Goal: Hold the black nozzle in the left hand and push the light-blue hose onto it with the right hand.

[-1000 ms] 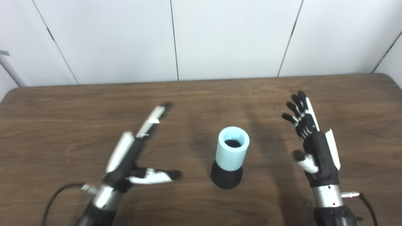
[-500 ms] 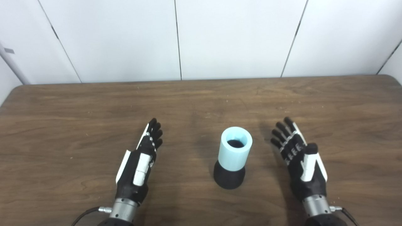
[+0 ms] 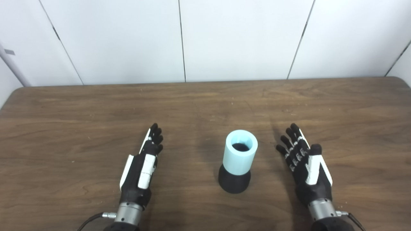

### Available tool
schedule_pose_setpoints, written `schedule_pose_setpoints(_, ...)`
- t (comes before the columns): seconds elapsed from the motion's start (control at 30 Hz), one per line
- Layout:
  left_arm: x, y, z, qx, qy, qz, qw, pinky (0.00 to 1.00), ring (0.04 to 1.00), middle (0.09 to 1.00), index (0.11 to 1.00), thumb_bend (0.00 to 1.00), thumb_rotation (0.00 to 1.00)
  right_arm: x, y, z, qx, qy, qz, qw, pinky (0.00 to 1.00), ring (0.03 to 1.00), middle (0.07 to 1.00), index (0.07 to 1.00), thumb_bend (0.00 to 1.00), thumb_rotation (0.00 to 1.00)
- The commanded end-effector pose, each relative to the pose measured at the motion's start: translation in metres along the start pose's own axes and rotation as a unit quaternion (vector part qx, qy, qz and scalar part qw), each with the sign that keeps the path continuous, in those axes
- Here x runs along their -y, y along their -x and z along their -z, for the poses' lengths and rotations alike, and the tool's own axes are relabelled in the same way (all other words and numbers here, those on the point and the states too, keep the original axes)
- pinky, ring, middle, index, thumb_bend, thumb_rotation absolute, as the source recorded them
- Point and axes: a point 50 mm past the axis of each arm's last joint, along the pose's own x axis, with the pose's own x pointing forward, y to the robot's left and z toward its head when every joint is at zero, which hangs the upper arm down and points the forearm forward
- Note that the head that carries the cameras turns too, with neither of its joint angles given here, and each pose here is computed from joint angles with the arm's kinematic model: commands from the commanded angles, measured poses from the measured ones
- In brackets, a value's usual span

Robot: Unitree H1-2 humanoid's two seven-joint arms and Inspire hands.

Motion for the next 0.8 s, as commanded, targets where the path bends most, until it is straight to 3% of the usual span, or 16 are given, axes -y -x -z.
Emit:
schedule_pose_setpoints(0.0, 0.012, 0.002, -0.0116, 0.037, 0.016, -0.019, 0.999, 1.0, 1.0, 1.0, 1.0, 0.84, 0.96, -0.004, -0.0002, -0.0075, 0.02, 0.0, -0.005, 1.0, 0.95, 0.969, 0.988, 0.994, 0.68, 1.0)
schedule_pose_setpoints(0.77, 0.0115, 0.0019, -0.0109, 0.057, -0.029, -0.027, 0.998, 1.0, 1.0, 1.0, 1.0, 0.84, 0.97, -0.0021, -0.0008, -0.0079, 0.05, 0.017, -0.012, 0.999, 0.93, 0.954, 0.993, 1.0, 0.69, 1.0)
